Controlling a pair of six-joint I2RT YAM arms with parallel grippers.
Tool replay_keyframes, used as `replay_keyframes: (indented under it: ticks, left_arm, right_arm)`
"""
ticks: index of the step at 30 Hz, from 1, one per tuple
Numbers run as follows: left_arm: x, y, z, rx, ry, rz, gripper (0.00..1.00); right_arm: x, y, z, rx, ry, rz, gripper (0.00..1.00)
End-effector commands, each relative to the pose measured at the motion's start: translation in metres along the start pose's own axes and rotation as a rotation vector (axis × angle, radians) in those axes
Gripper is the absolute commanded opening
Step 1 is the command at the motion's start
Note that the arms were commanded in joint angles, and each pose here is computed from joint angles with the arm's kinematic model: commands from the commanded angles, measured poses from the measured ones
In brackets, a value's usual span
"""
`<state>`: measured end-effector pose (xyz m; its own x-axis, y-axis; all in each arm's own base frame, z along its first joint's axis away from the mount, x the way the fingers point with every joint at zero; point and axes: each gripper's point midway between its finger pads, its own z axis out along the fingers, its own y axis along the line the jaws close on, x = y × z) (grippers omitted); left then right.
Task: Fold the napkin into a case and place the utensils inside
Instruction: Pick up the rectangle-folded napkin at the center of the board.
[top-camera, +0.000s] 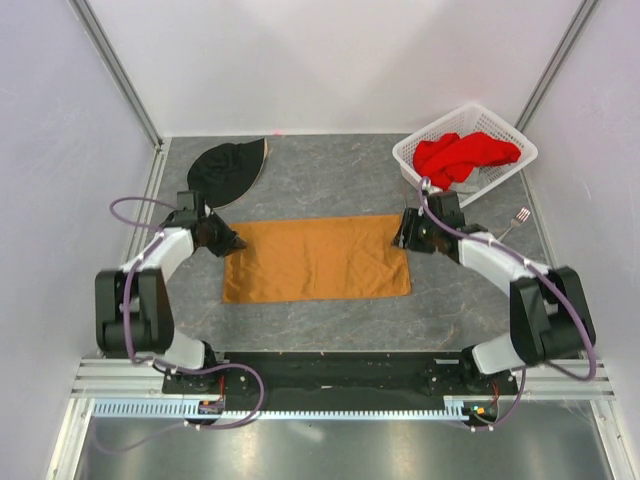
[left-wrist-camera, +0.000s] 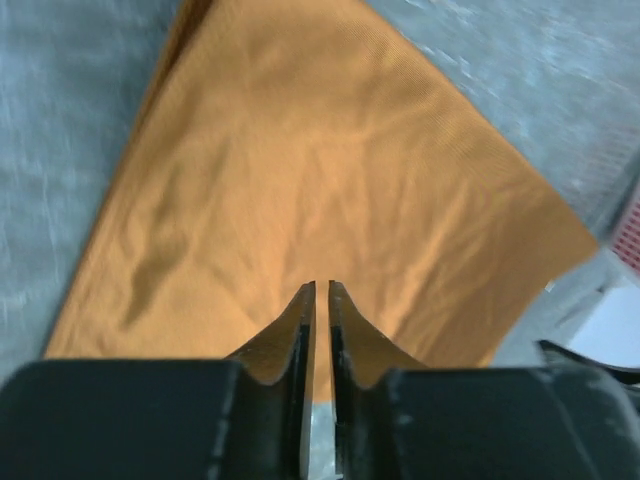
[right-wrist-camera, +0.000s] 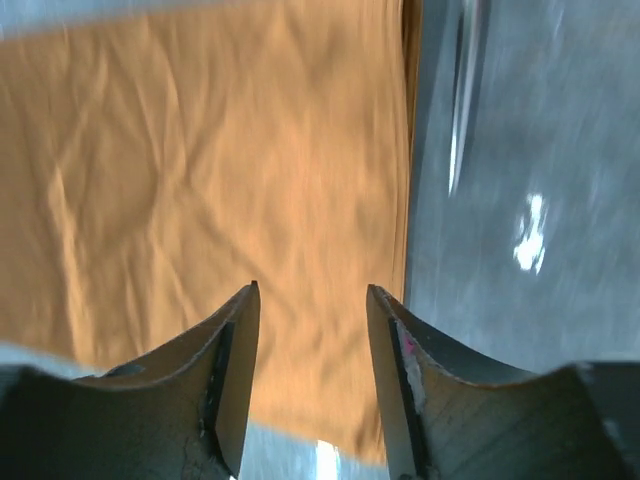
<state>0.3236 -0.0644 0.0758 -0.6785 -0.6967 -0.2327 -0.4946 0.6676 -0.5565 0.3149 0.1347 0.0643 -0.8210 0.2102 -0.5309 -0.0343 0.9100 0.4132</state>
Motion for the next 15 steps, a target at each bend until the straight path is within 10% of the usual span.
replay_keyframes:
  ticks: [1,15]
  left_arm:
    - [-0.031,-0.011,0.023,-0.004,-0.036,0.071,0.11]
    - [-0.065,0.003,0.067,-0.110,-0.022,0.016,0.07]
  right_arm:
    - [-0.056,0.002,0.020,0.048,-0.122,-0.030,0.51]
    - [-0.087,0.000,0.075,0.095,-0.110,-0.069,0.25]
